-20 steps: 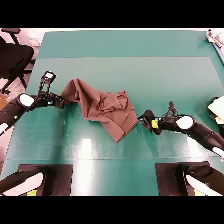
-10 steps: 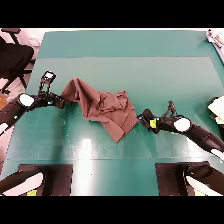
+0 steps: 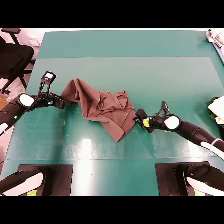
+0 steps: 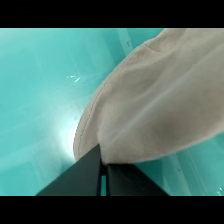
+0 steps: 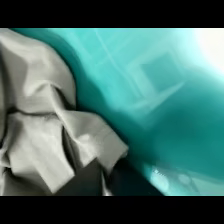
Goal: Fold the shirts.
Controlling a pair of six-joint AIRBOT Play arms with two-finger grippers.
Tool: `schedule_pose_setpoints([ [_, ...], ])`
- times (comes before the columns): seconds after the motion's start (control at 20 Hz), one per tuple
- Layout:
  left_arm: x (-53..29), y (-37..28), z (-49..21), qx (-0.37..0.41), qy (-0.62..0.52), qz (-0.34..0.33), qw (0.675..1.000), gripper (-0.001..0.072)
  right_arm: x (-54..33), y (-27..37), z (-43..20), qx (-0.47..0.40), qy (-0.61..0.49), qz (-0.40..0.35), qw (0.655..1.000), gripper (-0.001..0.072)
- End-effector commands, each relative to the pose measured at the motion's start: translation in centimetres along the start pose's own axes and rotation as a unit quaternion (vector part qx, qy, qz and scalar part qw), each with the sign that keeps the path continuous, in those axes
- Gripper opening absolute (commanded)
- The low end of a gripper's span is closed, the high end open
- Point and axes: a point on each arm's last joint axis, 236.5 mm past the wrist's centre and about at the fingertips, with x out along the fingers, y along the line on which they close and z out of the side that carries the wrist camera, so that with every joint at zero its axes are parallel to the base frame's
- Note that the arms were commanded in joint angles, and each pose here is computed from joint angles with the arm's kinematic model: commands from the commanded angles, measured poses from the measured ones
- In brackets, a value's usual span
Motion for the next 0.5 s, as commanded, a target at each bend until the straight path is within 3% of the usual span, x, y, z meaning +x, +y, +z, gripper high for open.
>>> schedule_pose_setpoints([
  [0.0,-0.1,-0.4,-0.2,-0.002,0.007,-0.008,1.000,0.0026,0.2,3.9,0.8,-0.030,-0.004,0.027,0.999,0.0017],
  [0.25,-2.4,-0.3,3.8,0.044,0.008,-0.025,0.999,0.0025,-3.5,12.5,3.3,-0.114,-0.049,0.114,0.986,0.0016],
  [0.45,-9.0,3.3,12.4,0.115,-0.061,0.053,0.990,0.0026,-12.6,19.7,7.9,-0.192,-0.149,0.204,0.948,0.0015],
])
